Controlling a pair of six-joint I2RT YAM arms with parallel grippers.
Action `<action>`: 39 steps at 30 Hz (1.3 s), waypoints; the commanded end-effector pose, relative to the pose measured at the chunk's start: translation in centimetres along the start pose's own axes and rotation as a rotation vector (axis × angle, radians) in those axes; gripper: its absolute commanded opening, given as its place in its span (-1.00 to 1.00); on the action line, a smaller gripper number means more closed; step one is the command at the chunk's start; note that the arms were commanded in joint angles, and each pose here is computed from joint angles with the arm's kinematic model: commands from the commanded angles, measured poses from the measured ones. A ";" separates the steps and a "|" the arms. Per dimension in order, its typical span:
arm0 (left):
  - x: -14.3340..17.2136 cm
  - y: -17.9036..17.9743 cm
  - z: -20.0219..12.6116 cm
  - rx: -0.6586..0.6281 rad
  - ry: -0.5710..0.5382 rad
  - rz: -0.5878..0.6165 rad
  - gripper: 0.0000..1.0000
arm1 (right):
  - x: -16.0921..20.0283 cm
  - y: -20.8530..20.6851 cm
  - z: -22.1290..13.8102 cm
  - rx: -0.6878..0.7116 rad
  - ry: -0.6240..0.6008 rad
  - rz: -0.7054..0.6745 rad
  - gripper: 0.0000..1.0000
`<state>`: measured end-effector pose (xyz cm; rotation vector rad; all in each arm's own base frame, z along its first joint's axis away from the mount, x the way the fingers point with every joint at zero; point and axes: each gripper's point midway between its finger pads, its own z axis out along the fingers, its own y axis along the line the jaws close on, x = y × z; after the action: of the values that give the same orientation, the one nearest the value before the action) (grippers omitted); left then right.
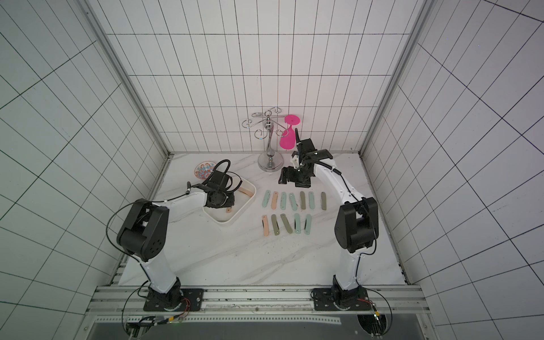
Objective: Take the fruit knife out of the storage box
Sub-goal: Pick up the fruit knife from the storage box, then place the fruit knife at the center of the board.
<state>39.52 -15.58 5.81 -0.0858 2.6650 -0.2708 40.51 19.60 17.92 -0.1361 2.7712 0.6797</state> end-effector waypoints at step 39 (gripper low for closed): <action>-1.2 -8.7 -11.5 0.466 -0.129 -0.009 -0.80 | 1.7 19.2 7.5 -0.480 0.143 -0.098 -0.05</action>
<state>35.40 -21.30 16.91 0.0128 2.4541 -0.8146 37.53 38.65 18.74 -0.3948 2.6843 1.2956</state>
